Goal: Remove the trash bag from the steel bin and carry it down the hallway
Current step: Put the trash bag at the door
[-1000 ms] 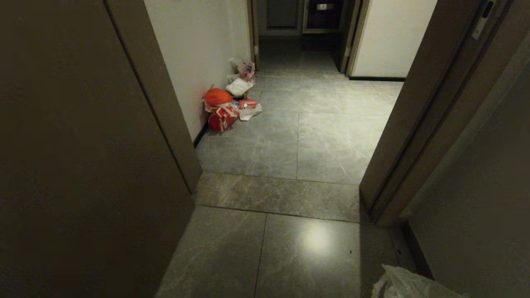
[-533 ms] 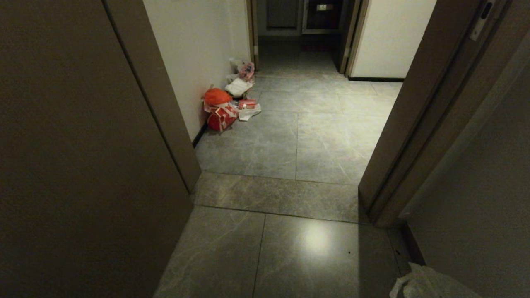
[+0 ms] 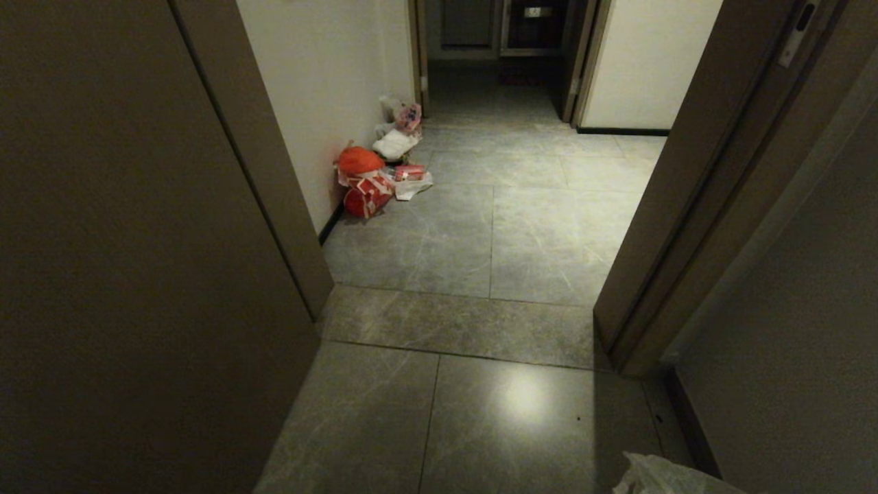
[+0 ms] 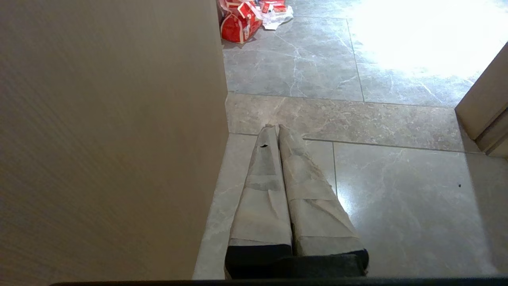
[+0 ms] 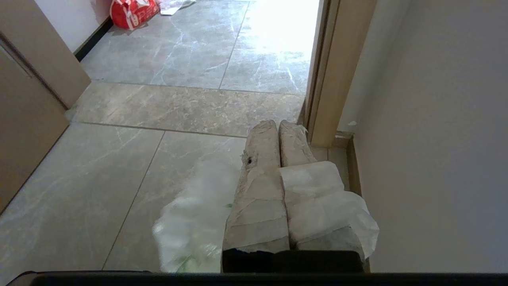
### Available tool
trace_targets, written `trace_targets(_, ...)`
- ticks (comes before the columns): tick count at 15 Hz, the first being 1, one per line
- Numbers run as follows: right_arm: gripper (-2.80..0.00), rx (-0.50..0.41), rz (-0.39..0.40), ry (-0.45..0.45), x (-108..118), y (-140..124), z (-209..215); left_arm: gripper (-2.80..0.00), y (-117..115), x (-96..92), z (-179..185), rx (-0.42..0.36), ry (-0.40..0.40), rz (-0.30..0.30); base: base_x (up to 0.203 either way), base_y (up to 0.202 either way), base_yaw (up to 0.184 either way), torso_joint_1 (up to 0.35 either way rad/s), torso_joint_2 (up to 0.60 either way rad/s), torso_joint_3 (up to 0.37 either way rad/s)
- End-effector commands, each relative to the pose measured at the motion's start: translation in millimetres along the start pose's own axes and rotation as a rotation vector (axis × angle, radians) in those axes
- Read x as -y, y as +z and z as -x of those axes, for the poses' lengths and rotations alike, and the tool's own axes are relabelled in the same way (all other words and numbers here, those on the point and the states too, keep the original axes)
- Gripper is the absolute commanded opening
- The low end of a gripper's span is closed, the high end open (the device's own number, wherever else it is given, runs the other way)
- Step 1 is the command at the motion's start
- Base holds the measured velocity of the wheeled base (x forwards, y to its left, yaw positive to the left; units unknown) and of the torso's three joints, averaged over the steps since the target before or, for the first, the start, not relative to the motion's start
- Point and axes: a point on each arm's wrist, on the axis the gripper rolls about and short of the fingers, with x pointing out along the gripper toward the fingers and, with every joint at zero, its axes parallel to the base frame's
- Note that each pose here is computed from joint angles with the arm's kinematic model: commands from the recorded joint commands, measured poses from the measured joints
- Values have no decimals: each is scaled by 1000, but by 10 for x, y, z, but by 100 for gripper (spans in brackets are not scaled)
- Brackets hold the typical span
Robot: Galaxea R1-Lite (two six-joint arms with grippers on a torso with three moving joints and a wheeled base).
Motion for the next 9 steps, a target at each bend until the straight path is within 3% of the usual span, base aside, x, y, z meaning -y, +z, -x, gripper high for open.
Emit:
trace_targets(1,-280,2,0,0,0,-1,1,-280,-5,0,-1,-2,1,0,0,0,0,0,0,0)
trace_targets(9,-280,1,3,0,0,1,0,-280,-5,0,-1,-2,1,0,0,0,0,0,0,0)
